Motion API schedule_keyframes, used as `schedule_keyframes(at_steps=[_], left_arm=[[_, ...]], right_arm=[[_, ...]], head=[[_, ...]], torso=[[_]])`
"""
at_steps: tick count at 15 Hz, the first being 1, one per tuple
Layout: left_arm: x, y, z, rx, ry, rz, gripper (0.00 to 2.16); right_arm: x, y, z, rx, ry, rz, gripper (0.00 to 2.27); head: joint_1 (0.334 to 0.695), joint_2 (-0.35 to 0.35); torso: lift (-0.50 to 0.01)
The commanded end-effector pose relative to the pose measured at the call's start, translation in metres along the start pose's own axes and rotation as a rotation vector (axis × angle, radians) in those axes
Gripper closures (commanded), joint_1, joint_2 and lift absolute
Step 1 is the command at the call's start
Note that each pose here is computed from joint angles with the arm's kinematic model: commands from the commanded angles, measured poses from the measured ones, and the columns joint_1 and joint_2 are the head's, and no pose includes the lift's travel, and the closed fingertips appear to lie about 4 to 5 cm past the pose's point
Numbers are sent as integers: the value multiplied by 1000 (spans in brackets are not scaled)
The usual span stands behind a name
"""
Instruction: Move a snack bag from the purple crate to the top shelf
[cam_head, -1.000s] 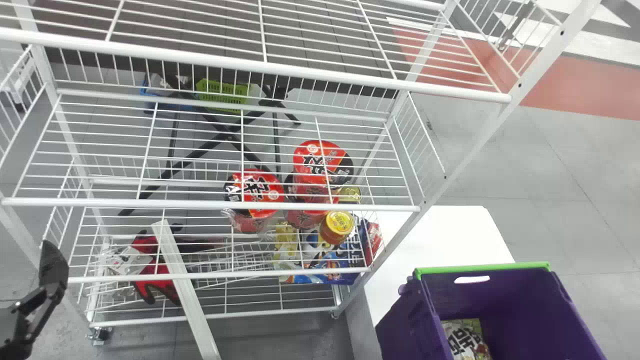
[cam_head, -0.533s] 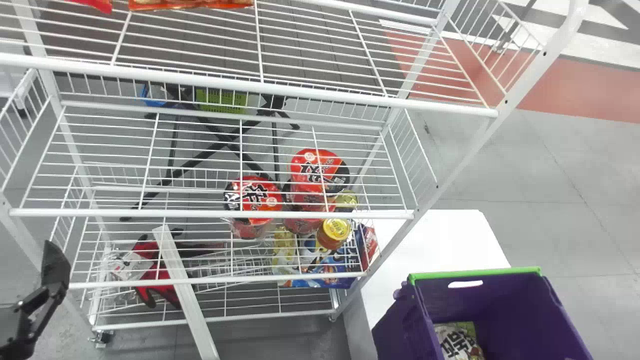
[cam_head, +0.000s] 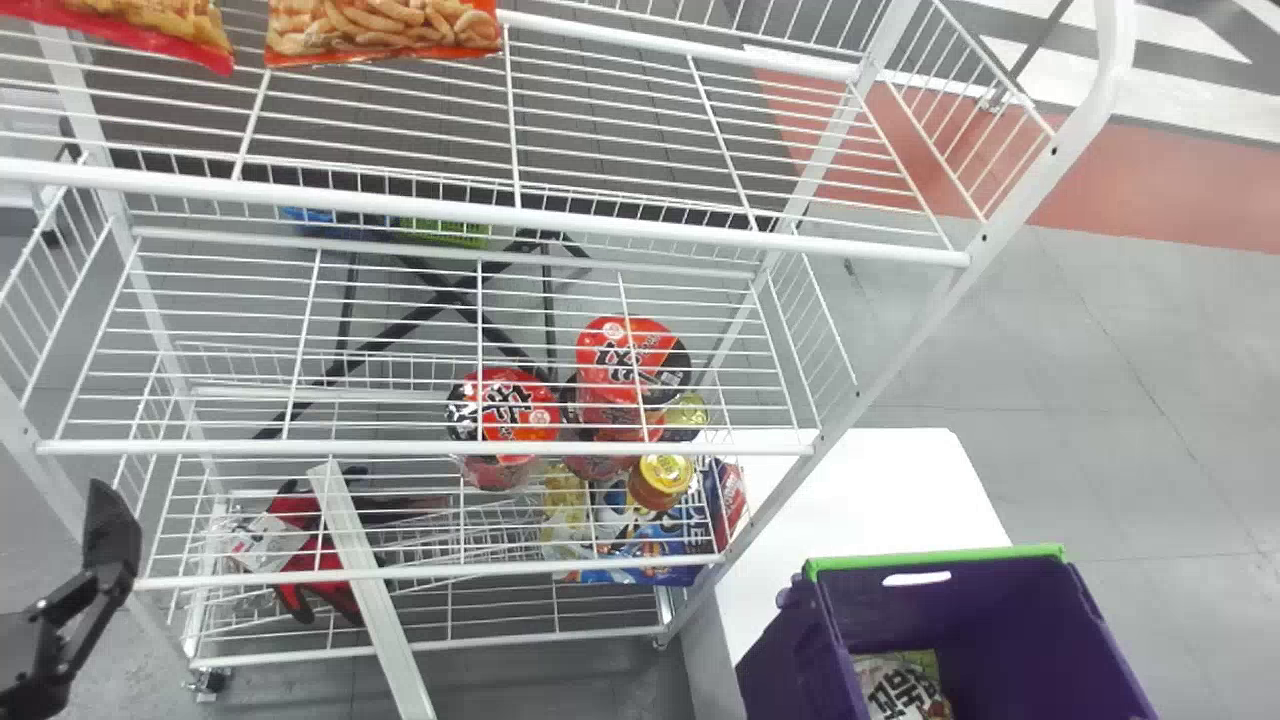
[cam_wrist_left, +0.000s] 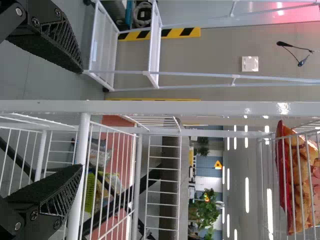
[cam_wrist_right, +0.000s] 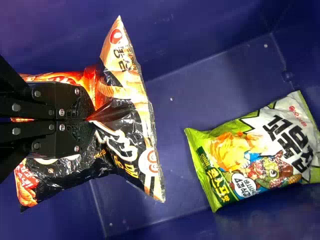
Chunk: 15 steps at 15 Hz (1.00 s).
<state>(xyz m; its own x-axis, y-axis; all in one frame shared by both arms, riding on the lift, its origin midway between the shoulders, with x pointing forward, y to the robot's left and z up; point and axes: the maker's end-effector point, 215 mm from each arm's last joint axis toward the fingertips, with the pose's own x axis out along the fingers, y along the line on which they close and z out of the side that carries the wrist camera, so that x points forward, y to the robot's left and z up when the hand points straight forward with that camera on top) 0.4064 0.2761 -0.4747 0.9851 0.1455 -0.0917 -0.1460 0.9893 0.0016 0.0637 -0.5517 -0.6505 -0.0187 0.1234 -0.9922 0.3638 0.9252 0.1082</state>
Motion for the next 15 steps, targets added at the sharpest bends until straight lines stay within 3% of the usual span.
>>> schedule_keyframes(at_steps=[1,15], left_arm=[[0,-2,-1,-1,1,-4,147],[-1,-7,1,-5,-2,-11,147]], right_arm=[[0,0,0,4,1,0,2159],[-1,-1,-1,7,2,-2,2159]], head=[[695,-350],[695,-350]], torso=[[-249],[-192]])
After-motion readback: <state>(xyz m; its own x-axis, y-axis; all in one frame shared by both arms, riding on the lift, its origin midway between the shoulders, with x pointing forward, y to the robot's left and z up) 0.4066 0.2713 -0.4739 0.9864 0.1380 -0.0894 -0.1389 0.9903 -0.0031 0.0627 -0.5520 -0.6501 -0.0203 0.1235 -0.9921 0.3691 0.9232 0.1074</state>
